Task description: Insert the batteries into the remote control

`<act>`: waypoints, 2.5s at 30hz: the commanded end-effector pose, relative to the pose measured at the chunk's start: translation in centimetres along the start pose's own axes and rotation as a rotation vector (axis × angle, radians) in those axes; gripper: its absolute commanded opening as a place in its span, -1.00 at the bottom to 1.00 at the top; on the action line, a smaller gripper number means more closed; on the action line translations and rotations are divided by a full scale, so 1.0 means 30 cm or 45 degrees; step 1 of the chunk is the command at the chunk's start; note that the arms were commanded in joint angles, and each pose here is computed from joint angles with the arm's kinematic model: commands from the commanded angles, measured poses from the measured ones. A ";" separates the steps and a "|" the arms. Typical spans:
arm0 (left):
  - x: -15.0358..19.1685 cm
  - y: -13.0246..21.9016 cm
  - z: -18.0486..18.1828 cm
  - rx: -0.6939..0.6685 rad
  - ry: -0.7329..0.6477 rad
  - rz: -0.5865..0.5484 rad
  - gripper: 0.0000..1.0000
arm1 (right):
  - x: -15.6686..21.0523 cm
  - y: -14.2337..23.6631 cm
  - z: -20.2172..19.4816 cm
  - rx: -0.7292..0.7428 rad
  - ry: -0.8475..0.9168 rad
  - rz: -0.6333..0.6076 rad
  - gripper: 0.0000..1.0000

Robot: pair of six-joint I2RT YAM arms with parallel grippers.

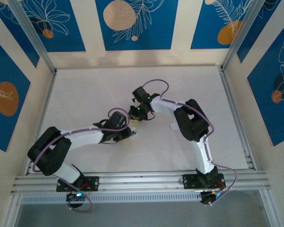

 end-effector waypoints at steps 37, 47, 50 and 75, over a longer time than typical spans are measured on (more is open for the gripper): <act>-0.044 0.100 -0.039 -0.097 -0.278 -0.146 -0.07 | 0.117 0.035 -0.109 0.195 -0.094 0.070 -0.53; -0.005 -0.006 -0.023 -0.077 -0.236 -0.054 -0.09 | 0.122 0.067 -0.123 0.198 -0.098 0.054 -0.44; -0.008 -0.017 -0.036 -0.047 -0.230 -0.065 -0.09 | 0.125 0.075 -0.114 0.186 -0.096 0.054 -0.44; -0.147 0.312 0.068 -0.167 -0.124 -0.502 0.07 | 0.275 0.183 -0.049 0.142 -0.033 0.062 -1.00</act>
Point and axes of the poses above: each hand's point on the last joint's axis, 136 mm out from that joint toward the fingers, its own y axis back along the fingers, its own z axis along the line the jaws close on, x = y × z, the point moved 1 cm from there along y, back along the fingers, and after that the axes turned 13 degrees about -y, right-handed, at the moved point
